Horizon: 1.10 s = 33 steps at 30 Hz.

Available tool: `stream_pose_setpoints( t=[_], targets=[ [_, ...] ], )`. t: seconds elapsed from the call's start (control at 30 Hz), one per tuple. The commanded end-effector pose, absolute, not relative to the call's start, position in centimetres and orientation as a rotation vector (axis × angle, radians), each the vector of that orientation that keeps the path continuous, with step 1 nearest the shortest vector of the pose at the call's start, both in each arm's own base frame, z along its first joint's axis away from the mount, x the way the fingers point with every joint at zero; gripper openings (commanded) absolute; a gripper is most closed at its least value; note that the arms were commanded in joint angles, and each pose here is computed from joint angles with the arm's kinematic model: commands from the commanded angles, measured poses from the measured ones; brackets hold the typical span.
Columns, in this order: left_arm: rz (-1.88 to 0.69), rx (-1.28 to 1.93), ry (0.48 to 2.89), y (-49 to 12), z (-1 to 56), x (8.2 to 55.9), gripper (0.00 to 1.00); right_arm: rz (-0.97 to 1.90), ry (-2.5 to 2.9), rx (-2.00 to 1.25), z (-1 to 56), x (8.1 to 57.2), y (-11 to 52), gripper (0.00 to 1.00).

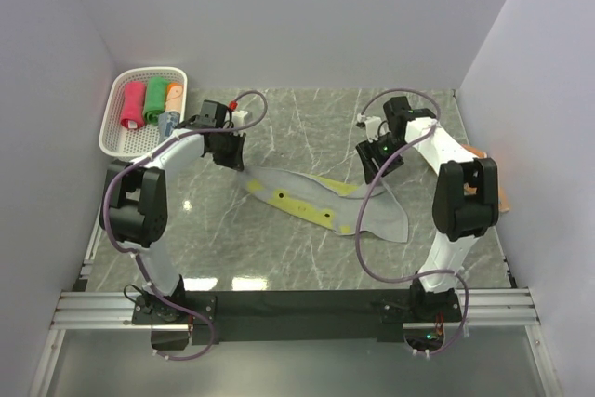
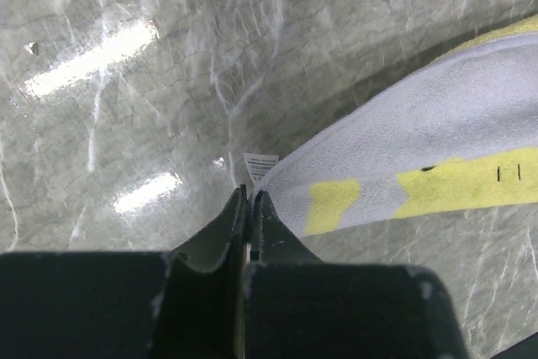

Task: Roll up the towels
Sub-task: Flatten the towel

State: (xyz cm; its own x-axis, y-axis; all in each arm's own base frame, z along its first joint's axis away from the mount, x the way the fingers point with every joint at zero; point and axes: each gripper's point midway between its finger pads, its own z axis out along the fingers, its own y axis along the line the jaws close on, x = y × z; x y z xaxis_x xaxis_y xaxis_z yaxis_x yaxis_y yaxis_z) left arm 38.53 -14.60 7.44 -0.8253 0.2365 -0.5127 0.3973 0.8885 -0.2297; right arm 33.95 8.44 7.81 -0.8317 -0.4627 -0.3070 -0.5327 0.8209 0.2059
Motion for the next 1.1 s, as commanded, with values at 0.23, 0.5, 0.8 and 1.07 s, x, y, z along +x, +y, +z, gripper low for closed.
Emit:
stream_pose_setpoints(
  t=[0.23, 0.5, 0.8, 1.07],
  targets=[
    [-0.432, 0.471, 2.497, -15.0, 9.5, 41.5, 0.00, 0.482, 2.791, -0.750, 6.9, 35.9, 8.7, 0.17],
    [-0.458, 0.454, 2.383, -14.2, 15.2, 42.5, 0.00, 0.478, 2.529, -0.564, 15.1, 37.4, 5.3, 0.00],
    [-0.385, 0.546, 2.215, -11.2, 21.8, 37.0, 0.00, 0.399, 2.368, -0.579, 21.3, 31.7, 3.6, 0.00],
    [-0.328, 0.582, 2.105, -9.5, 24.5, 29.2, 0.00, 0.193, 2.166, -0.542, 24.3, 25.9, 2.8, 0.00]
  ],
)
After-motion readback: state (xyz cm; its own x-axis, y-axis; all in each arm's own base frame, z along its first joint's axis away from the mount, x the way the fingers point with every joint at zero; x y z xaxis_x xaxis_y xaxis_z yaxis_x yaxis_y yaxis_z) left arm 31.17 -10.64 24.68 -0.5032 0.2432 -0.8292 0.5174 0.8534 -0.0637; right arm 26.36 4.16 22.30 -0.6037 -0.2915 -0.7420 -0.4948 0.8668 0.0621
